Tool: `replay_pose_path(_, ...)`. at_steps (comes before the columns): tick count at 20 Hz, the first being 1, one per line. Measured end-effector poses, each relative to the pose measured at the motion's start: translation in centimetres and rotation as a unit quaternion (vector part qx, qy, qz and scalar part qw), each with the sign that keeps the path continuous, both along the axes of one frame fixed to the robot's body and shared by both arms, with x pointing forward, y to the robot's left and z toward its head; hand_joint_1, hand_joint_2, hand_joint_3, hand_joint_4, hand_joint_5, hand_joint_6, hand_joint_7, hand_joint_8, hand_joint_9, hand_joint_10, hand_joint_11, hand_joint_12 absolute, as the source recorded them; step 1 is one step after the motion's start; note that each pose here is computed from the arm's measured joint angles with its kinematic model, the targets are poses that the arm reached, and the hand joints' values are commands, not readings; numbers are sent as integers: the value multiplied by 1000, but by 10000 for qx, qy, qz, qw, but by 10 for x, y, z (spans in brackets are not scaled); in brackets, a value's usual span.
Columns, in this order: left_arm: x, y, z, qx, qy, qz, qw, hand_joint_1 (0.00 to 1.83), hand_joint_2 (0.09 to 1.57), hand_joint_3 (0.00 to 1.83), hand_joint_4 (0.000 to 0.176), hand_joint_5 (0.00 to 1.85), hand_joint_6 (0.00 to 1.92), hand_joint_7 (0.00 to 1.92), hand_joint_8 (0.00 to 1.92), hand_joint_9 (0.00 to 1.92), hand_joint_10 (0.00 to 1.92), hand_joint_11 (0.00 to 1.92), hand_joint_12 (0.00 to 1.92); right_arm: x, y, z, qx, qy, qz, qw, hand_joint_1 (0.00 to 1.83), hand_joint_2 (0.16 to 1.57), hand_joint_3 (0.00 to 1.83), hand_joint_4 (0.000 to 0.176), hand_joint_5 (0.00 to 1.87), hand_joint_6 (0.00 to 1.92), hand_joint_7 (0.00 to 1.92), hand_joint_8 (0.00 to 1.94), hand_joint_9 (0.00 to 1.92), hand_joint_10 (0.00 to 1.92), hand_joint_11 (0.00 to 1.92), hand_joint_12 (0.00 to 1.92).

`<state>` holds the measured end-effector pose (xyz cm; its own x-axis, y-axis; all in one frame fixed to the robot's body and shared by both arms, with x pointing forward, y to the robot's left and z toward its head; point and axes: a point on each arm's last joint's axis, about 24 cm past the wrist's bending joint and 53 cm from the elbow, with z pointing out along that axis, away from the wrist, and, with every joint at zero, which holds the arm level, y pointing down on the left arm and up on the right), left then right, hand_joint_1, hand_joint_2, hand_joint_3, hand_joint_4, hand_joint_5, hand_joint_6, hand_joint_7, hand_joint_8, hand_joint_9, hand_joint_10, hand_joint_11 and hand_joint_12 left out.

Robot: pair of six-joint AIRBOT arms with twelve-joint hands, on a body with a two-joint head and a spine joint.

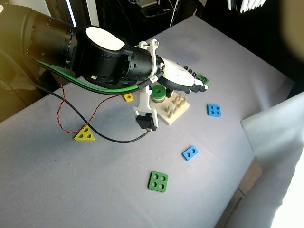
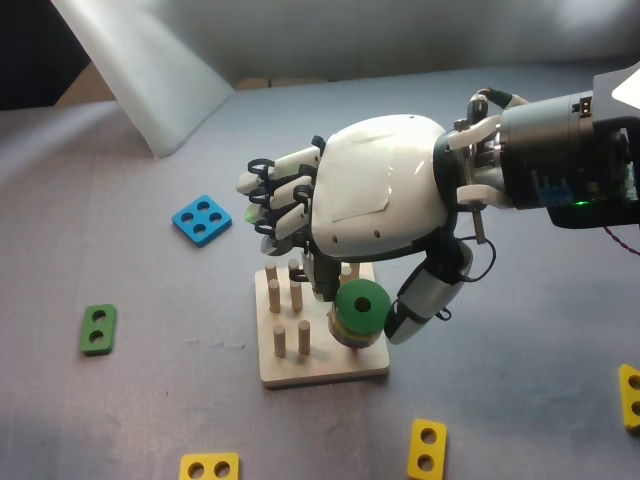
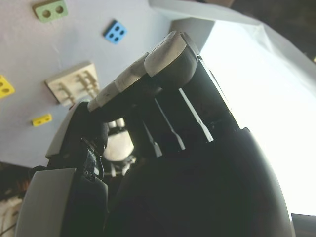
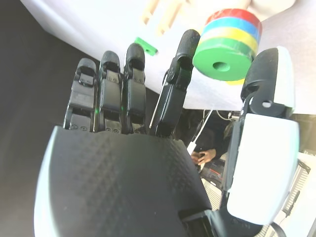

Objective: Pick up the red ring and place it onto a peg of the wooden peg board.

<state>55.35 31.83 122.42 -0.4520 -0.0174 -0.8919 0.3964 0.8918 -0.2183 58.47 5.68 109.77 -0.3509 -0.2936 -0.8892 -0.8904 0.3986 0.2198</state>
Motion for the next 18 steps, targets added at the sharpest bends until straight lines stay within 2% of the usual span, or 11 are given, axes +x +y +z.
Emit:
replay_pose_path(2,0,0,0,-2,0,-1,10000,528,1559,1,0,923,1921,1109,1921,1141,1921,1198,1921,-1,1,0,2,2,13,10000,1091,991,0,176,1280,473,405,0,167,0,0,0)
replay_pose_path(4,0,1,0,0,-3,5,10000,557,1552,0,0,926,1921,1117,1921,1133,1921,1185,1921,-4,4,-4,-13,24,47,10000,1083,1001,2,176,1238,555,420,4,186,7,0,0)
replay_pose_path(9,0,2,1,2,-6,8,10000,534,1561,2,0,906,1921,1098,1921,1119,1921,1176,1921,-7,9,-7,-23,53,93,9999,1081,999,0,176,1239,550,446,11,193,8,0,0)
replay_pose_path(11,1,2,1,3,-7,12,10000,513,1561,2,0,919,1921,1111,1921,1123,1921,1170,1921,-8,10,-11,-52,39,100,9999,1049,1035,4,176,1133,712,421,7,187,3,0,0)
replay_pose_path(12,1,2,1,4,-7,9,10000,509,1562,2,0,920,1921,1112,1921,1123,1921,1168,1921,-7,10,-11,-52,41,94,9999,847,912,0,176,1060,329,414,2,179,5,0,0)
replay_pose_path(13,0,2,1,1,-6,6,10000,516,1563,2,0,903,1921,1101,1921,1121,1921,1163,1921,-7,10,-11,-51,41,89,9999,776,868,0,176,1037,119,386,4,157,5,0,0)
replay_pose_path(15,0,2,1,1,-6,6,10000,537,1560,0,0,910,1921,1106,1921,1136,1921,1180,1921,-5,8,-14,-77,53,55,9999,666,823,0,176,963,7,280,0,132,0,0,0)
replay_pose_path(16,0,2,1,5,-8,7,10000,520,1563,2,0,911,1921,1108,1921,1131,1921,1181,1921,-4,7,-16,-87,74,33,9999,566,807,0,176,814,1,236,0,115,0,0,0)
replay_pose_path(18,0,2,1,1,-6,6,10000,518,1565,2,0,917,1921,1110,1921,1133,1921,1181,1921,-4,6,-19,-109,71,30,9999,514,771,0,176,521,0,210,0,115,2,0,0)
